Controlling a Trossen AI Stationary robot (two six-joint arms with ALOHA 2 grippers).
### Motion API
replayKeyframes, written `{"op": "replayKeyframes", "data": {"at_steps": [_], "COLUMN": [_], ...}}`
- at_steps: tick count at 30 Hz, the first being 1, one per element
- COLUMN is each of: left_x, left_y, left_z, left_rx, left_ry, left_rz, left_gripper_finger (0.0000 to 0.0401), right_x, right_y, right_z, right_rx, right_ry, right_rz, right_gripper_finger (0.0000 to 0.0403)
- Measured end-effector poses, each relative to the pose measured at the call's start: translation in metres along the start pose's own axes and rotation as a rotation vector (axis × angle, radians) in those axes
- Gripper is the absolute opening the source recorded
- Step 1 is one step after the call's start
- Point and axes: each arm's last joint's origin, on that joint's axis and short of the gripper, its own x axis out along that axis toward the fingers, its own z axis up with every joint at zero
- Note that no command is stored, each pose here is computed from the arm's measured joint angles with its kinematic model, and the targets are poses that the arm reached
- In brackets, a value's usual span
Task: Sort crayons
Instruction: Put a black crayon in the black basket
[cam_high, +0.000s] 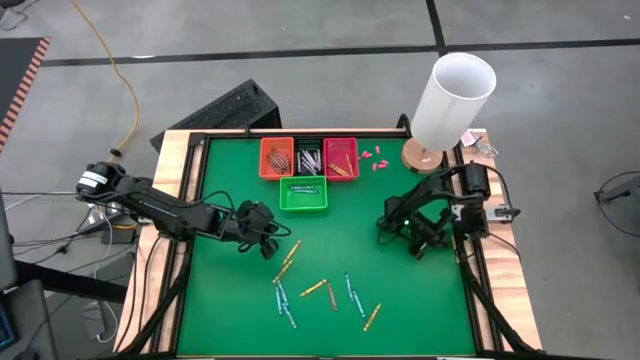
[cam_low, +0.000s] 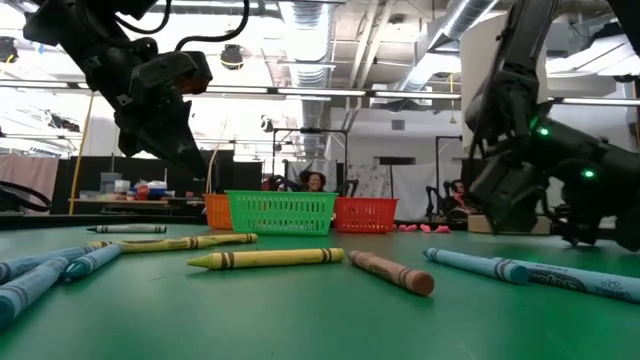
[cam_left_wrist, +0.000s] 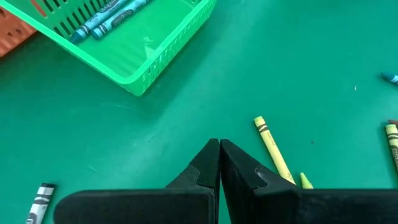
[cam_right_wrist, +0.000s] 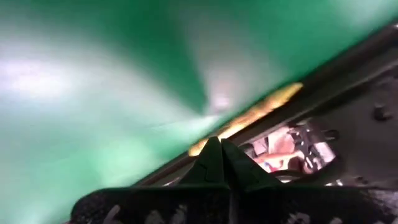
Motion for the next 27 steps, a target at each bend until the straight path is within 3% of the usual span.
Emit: {"op": "replayKeyframes", "data": {"at_steps": [5,13,20,27], "left_x": [0.000,0.000,0.000,0.000], "left_y": [0.000,-0.001,-0.002,-0.002], "left_z": [0.000,0.002,0.003,0.004], "left_rx": [0.018,0.009,0.002,0.001], "left_ry": [-0.006,-0.028,-0.044,-0.057], "left_rz": [0.006,-0.004,-0.006,0.003], "left_gripper_finger": [0.0000,0.0000,0.0000,0.0000], "right_x": [-0.020,-0.020,-0.017,-0.012], "right_y": [0.019,0.014,0.003,-0.006], "right_z": [-0.003,-0.001,0.004,0.009], "right_rx": [-0.091,-0.082,-0.044,-0.014], "right_ry": [-0.124,-0.311,-0.370,-0.330], "right_rz": [0.009,-0.204,-0.324,-0.306], "right_gripper_finger": [0.0000,0.0000,0.0000,0.0000]}}
